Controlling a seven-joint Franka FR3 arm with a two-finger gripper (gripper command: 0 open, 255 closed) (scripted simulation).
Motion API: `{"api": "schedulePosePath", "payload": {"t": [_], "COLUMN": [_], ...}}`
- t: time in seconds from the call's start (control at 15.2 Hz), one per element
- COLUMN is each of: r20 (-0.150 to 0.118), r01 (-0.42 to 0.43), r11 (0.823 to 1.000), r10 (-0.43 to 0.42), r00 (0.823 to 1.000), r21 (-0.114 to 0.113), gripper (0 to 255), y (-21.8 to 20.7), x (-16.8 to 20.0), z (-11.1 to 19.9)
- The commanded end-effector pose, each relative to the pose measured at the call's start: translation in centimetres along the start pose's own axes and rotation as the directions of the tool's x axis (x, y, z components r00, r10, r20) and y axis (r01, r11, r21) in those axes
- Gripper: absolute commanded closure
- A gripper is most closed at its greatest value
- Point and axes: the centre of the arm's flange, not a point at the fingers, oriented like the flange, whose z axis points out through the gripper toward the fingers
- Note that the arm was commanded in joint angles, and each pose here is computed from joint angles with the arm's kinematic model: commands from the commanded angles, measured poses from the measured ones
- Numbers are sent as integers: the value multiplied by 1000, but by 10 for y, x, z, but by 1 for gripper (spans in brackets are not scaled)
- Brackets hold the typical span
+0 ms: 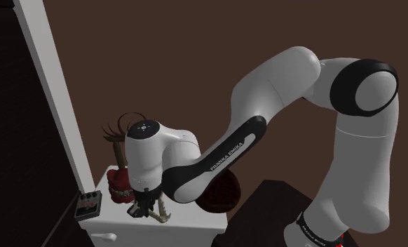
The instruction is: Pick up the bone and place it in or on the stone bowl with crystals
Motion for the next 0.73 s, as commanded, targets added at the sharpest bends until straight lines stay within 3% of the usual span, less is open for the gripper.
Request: {"api": "schedulePosePath", "payload": {"t": [0.0, 0.66], "r20": [0, 0], "r01": [0, 0], "r11": [1000, 1000], "r10": [0, 0], "r00": [1000, 1000], "r21": [0, 0], "gripper": [255, 255], "y": [-1, 1], "x": [0, 2], "z": [-11, -64]}}
